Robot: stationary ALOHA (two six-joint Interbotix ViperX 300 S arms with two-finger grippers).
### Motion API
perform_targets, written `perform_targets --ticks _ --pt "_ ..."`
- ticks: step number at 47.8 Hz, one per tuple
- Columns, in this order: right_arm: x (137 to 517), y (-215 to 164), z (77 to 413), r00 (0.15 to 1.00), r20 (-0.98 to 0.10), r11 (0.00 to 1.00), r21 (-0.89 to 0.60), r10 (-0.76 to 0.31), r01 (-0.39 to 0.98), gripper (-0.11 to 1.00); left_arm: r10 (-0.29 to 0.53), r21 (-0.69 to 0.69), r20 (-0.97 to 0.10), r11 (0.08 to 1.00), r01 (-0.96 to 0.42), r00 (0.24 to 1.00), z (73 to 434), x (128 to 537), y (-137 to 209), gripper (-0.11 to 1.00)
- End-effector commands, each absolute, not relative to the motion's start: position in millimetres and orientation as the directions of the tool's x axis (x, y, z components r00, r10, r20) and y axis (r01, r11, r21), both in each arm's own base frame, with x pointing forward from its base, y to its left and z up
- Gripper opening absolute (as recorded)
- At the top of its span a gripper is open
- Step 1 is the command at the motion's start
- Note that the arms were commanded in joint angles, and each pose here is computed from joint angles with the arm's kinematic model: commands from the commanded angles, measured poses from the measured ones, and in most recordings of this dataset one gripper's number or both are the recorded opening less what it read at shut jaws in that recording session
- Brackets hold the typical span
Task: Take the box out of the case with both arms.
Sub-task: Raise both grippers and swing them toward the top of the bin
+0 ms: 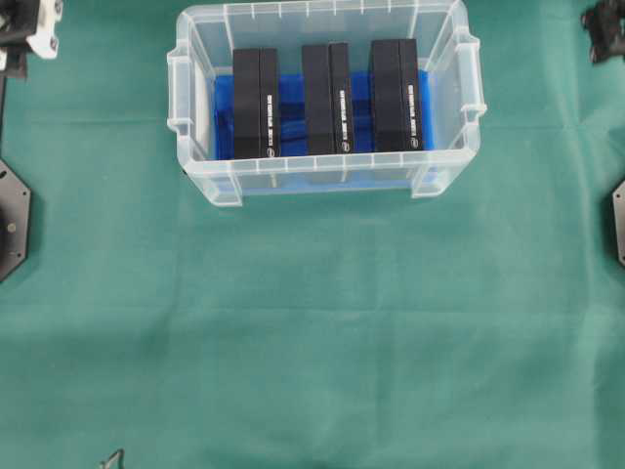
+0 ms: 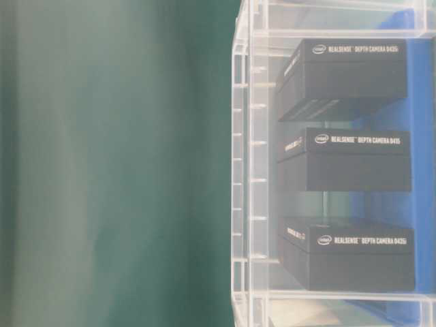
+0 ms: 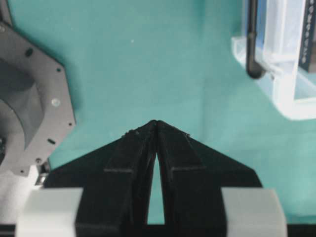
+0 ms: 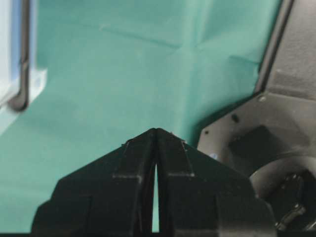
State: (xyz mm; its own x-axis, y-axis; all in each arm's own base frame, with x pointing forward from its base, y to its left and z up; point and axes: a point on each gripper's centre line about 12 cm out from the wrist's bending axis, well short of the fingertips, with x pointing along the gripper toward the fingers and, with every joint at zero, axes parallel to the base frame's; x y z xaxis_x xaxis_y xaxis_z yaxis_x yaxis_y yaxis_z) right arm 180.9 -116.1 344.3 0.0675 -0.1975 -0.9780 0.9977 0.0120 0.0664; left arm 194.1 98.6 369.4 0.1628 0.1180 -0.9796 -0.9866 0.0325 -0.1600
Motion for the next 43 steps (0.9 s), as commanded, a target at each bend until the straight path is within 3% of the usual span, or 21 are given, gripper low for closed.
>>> perform_targets --ticks 1,12,26,30,39,43 --pt "183 -118 353 0.098 -0.972 0.014 0.098 -0.212 0.995 0.0 0.13 -0.187 -0.973 0.026 -0.982 0.188 379 197 101 0.0" --pt "182 -118 354 0.116 -0.969 0.018 0.115 -0.22 0.993 0.0 0.125 -0.187 -0.974 0.005 -0.982 0.186 378 198 98 0.0" --pt "190 -117 353 0.173 -0.961 0.033 0.17 -0.216 0.985 0.03 0.116 -0.206 -0.971 0.044 -0.978 0.21 375 199 88 0.02" --pt "191 -118 350 0.172 -0.96 0.029 0.17 -0.222 0.985 0.21 0.112 -0.198 -0.973 0.04 -0.979 0.202 372 200 88 0.16" --pt "191 -118 342 0.145 -0.965 0.011 0.146 -0.218 0.989 0.79 0.108 -0.195 -0.974 0.041 -0.98 0.199 371 202 85 0.72" --pt "192 -115 341 0.144 -0.966 0.008 0.145 -0.214 0.989 0.94 0.108 -0.199 -0.974 0.031 -0.98 0.201 371 203 85 0.88"
